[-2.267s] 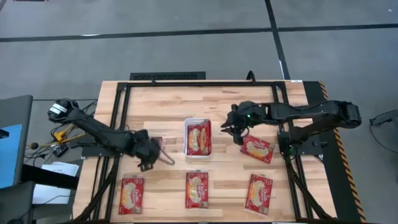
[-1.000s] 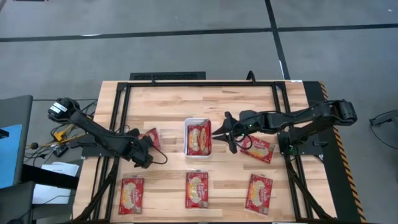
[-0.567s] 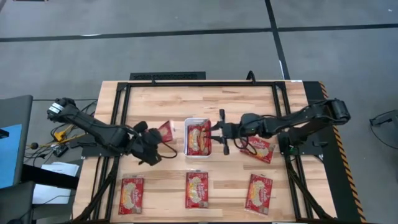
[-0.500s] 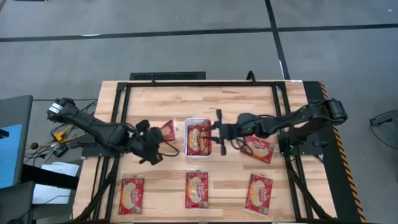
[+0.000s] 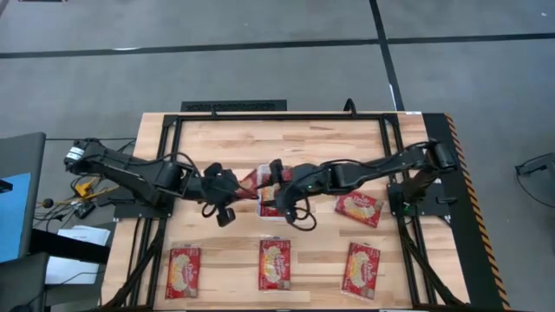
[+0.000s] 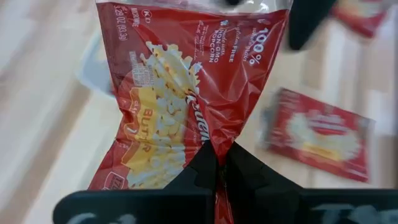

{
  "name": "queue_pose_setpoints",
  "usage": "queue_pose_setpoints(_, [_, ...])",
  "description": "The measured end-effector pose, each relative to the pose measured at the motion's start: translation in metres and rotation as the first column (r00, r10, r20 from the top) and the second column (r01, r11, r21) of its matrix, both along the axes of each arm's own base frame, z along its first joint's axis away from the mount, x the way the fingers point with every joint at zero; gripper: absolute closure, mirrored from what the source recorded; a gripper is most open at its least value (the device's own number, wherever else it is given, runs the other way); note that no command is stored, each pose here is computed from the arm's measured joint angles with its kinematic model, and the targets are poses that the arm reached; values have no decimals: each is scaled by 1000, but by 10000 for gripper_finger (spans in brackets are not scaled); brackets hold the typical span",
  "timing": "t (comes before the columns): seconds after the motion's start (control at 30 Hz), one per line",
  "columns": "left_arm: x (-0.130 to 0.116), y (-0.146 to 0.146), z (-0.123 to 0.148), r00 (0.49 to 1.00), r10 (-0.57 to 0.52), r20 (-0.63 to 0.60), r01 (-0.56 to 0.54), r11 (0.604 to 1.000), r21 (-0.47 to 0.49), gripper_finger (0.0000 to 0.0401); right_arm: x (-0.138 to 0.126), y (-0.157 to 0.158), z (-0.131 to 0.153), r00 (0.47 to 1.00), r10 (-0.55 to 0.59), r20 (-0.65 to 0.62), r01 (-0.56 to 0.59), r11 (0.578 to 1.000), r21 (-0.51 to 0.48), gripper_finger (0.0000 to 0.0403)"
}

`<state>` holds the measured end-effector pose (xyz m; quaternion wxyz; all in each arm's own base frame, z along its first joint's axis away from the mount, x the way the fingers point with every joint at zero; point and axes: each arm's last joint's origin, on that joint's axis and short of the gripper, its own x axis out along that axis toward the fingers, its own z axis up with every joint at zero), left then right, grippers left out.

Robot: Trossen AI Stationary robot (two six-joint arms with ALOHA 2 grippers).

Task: Sort popcorn bags into baskets
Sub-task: Put the red popcorn bag into the white bin

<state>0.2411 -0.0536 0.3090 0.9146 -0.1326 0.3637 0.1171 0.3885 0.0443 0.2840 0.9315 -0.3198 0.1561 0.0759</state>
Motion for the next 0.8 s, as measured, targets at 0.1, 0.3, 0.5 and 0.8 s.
queue_pose_setpoints(0.1, [3, 1, 2, 998, -57, 26, 59, 997, -49, 400, 6, 4, -4, 1000, 6, -12, -7, 998, -70, 156])
queue_pose_setpoints(0.3, [5, 0, 4, 994, -94, 50, 98, 991, -87, 400, 8, 14, -12, 999, 17, -48, -25, 984, -174, 214])
queue_pose_setpoints(0.5, [7, -1, 6, 991, -114, 70, 121, 988, -93, 389, 5, 21, -11, 998, 13, -59, -22, 988, -155, 365])
queue_pose_setpoints(0.8, [9, -2, 12, 983, -125, 137, 136, 988, -76, 302, 0, 19, -6, 996, -39, -74, 38, 999, -14, 394])
